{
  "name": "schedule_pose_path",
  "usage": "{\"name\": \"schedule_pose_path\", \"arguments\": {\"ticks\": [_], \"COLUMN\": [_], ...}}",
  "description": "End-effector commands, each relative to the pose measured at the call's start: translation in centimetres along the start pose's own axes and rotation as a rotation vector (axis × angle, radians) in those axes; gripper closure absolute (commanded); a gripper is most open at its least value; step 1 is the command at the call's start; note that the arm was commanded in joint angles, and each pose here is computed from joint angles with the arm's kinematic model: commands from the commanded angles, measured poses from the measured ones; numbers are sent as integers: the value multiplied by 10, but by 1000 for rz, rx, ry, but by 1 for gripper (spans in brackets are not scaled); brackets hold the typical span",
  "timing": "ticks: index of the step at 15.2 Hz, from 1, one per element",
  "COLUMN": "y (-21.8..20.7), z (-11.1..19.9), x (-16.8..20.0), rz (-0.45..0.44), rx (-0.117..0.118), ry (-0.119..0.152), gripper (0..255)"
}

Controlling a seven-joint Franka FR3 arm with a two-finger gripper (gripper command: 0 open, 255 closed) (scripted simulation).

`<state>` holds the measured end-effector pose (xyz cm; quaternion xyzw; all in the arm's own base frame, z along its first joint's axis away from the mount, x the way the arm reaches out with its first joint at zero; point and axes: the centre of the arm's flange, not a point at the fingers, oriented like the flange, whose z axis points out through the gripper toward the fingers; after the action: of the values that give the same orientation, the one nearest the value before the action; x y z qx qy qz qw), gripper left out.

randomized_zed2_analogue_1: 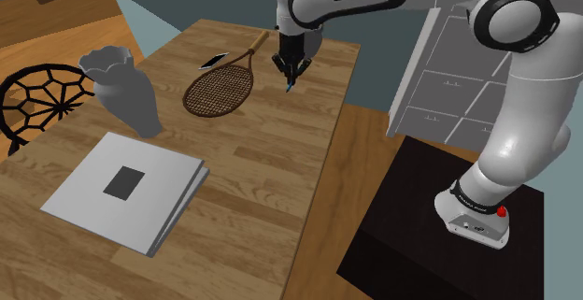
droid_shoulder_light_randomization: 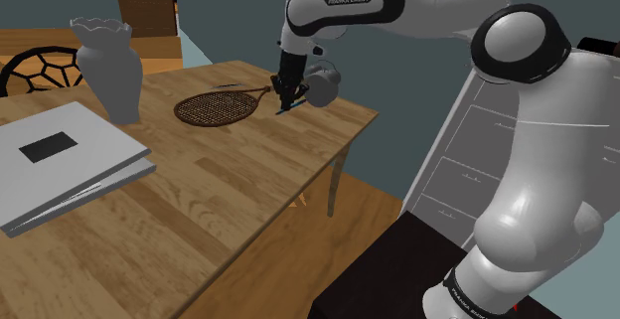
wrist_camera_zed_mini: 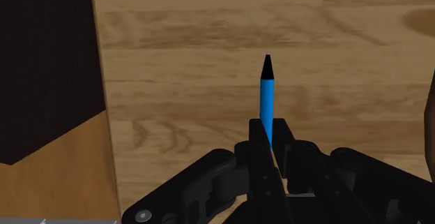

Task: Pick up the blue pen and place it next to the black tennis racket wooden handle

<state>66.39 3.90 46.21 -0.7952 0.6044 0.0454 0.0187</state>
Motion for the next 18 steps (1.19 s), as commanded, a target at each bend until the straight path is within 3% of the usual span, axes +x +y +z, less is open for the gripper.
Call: {"name": "schedule_pose_path", "arguments": {"ticks": [1,13,18], "y": [-5,-33,-34], "z": [-2,-18,8], "x": [24,184,187], "rz": [0,0,0], "rx": [0,0,0], "ry": [0,0,0], "gripper": [255,255,255]}}
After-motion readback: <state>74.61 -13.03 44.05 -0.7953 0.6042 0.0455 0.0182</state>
